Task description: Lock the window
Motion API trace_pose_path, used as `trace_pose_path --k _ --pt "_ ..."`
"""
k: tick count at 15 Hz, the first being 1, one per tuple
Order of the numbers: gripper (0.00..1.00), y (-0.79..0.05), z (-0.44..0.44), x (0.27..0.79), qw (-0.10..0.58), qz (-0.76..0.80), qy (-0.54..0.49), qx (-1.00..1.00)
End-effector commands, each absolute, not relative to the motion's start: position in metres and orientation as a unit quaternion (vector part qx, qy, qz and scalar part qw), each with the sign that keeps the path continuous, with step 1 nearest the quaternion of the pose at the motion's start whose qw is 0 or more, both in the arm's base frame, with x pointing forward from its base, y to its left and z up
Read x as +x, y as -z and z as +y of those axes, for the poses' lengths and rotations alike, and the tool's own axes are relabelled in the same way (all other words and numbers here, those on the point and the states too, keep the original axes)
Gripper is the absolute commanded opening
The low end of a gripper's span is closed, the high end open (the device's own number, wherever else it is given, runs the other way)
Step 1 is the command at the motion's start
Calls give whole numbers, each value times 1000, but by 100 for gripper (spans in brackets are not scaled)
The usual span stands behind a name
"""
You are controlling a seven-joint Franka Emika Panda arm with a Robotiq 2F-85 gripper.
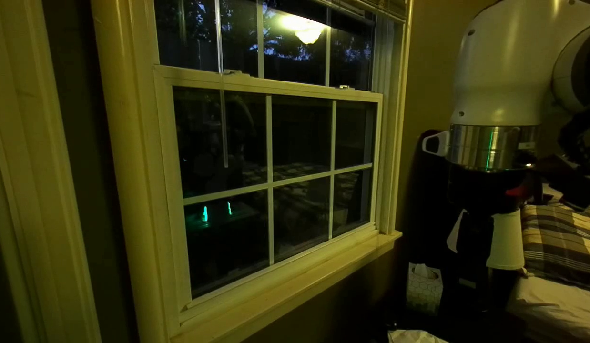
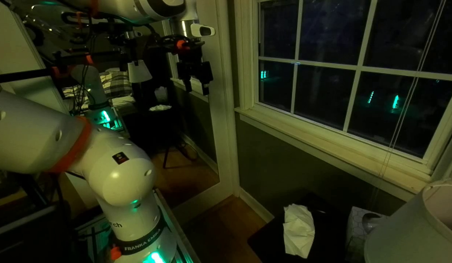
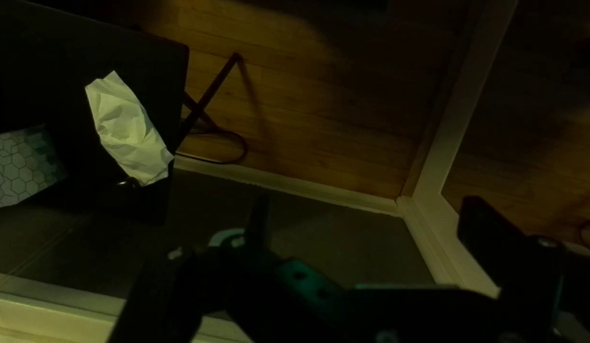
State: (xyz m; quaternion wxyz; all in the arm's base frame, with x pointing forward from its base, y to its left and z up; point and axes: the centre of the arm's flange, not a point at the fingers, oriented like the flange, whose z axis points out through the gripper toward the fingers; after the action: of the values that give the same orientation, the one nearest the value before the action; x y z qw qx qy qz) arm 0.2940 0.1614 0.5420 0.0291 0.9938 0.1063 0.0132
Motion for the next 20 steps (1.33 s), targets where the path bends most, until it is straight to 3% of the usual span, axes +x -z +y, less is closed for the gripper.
trace_pose_path --k 1,10,19,20 --pt "100 -552 149 331 18 45 -64 997" --pt "100 -666 74 462 31 -163 -259 952" --pt "100 -761 11 520 68 -359 -389 846" --pt "100 -748 14 493 60 -323 -371 868"
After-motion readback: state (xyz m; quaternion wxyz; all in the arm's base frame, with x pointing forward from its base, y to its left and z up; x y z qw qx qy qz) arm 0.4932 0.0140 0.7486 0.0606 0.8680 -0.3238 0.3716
